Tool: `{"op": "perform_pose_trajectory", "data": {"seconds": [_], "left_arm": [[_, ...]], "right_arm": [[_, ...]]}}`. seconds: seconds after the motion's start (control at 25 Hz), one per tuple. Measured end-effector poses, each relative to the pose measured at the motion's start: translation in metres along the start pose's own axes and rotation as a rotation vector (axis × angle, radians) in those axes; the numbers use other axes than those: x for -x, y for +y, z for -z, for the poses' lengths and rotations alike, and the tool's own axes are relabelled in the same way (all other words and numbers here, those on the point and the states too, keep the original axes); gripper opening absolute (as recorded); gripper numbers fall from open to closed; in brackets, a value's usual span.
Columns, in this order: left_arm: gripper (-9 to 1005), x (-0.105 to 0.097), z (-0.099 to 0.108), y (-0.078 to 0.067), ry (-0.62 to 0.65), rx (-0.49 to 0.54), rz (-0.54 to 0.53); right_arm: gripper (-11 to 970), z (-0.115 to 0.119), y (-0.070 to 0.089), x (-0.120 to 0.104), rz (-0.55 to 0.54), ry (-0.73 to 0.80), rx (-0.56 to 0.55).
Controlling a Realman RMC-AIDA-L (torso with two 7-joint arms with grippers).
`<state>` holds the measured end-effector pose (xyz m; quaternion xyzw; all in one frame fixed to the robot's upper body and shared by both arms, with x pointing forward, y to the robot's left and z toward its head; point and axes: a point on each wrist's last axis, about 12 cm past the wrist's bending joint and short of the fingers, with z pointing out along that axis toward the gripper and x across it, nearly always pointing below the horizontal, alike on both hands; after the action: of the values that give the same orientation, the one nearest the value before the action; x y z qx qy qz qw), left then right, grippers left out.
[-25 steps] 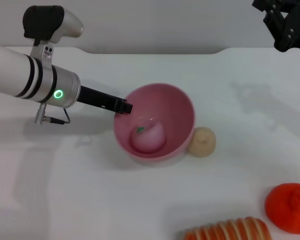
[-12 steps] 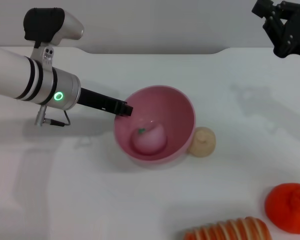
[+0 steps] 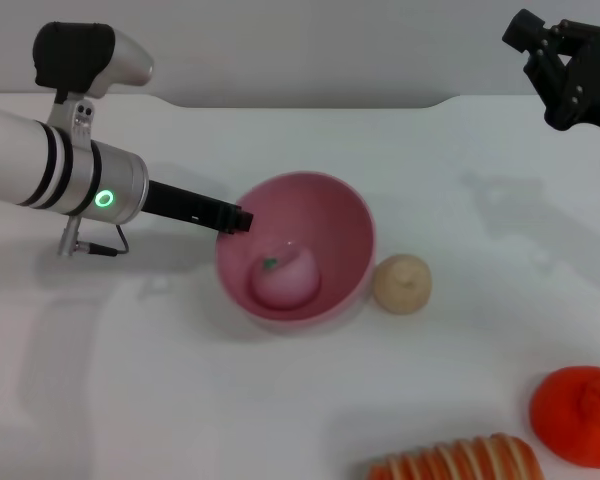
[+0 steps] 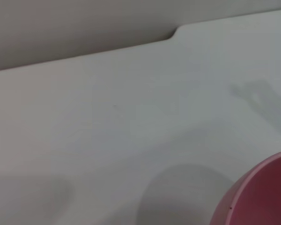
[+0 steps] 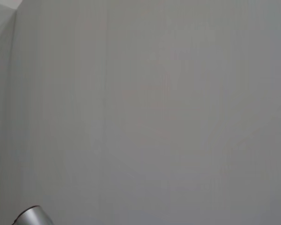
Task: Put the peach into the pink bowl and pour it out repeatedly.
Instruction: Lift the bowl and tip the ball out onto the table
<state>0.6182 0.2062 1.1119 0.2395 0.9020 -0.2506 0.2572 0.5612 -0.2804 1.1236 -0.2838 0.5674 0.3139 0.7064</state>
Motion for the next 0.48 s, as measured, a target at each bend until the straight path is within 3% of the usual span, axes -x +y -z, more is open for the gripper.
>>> {"op": "perform_pose_trajectory", "data": {"seconds": [0.36,0.44,0.48], "left_arm": [[44,0.007,0.005,0.001,-0.076,0.026,-0.073],[44,0.012,0.006,-0.003,-0.205,0.007,-0.152],[44,0.012,0.006,-0.003,-0.205,0.007,-0.152]], "right_arm": [[-1,-0.002,0.000,-0.002,0.001,0.003,-0.002],[0,-0.003,0.000,-0.003,-0.001,0.007,-0.006],[0,-0.003,0.000,-0.003,-0.002,0.009,-0.008]]}}
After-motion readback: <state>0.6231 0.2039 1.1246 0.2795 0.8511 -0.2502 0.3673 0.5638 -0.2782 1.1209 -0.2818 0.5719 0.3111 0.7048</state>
